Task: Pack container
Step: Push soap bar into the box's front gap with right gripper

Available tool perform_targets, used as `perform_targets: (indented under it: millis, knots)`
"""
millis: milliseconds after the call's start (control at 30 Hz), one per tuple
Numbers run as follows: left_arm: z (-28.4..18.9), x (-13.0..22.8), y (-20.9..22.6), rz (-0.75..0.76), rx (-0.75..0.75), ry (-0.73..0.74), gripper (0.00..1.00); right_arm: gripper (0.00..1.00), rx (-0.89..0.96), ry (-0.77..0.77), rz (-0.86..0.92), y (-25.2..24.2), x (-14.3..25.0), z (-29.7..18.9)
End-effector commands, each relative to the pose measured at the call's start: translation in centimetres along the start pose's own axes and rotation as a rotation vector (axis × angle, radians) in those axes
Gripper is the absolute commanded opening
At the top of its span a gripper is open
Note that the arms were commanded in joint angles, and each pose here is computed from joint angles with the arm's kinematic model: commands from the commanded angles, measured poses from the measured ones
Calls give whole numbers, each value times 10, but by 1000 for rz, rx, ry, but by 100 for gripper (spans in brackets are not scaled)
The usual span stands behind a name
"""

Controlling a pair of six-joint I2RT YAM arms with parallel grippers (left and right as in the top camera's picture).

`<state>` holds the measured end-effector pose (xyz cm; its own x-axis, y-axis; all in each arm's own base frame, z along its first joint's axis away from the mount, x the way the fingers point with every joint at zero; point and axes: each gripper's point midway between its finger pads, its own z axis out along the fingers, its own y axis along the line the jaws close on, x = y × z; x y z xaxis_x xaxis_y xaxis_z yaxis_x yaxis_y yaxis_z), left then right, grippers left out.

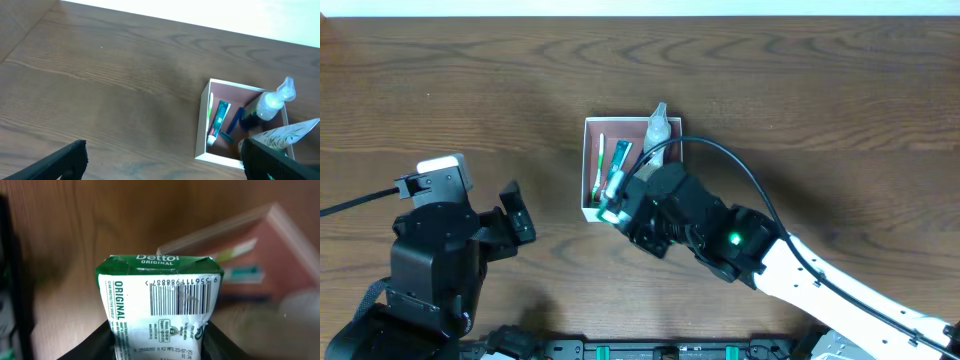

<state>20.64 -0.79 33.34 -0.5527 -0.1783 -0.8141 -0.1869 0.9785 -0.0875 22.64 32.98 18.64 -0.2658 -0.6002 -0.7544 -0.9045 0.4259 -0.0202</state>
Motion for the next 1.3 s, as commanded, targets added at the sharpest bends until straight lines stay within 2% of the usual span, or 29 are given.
perform_targets:
  millis: [0, 233, 367, 500, 600, 767, 933, 1033, 1067, 1267]
  knots:
    - [-1, -2, 3, 2, -15, -7, 98, 43, -22, -67, -75, 5, -17, 5]
    - [-1, -2, 3, 2, -15, -7, 98, 44, -44, -91, -79, 3, -19, 45]
    - [-1, -2, 3, 2, -15, -8, 98, 44, 30, -62, -74, -13, -8, 74]
    - [-1, -2, 3, 2, -15, -7, 98, 48, 141, -59, -72, -34, -6, 85]
    - [-1, -2, 3, 2, -15, -7, 98, 51, 144, -69, -72, -36, -7, 90]
    - [-1, -2, 3, 2, -15, -7, 98, 49, 154, -37, -86, -39, 3, 97]
    - [-1, -2, 3, 2, -15, -7, 98, 50, 194, -20, -84, -45, 6, 96]
    - [-1, -2, 3, 2, -15, -8, 98, 58, 195, -42, -87, -44, -2, 88]
    - [-1, -2, 3, 2, -15, -7, 98, 62, 193, -58, -88, -41, -9, 80]
    - [-1, -2, 3, 2, -15, -8, 98, 66, 203, -141, -7, -35, -37, 26]
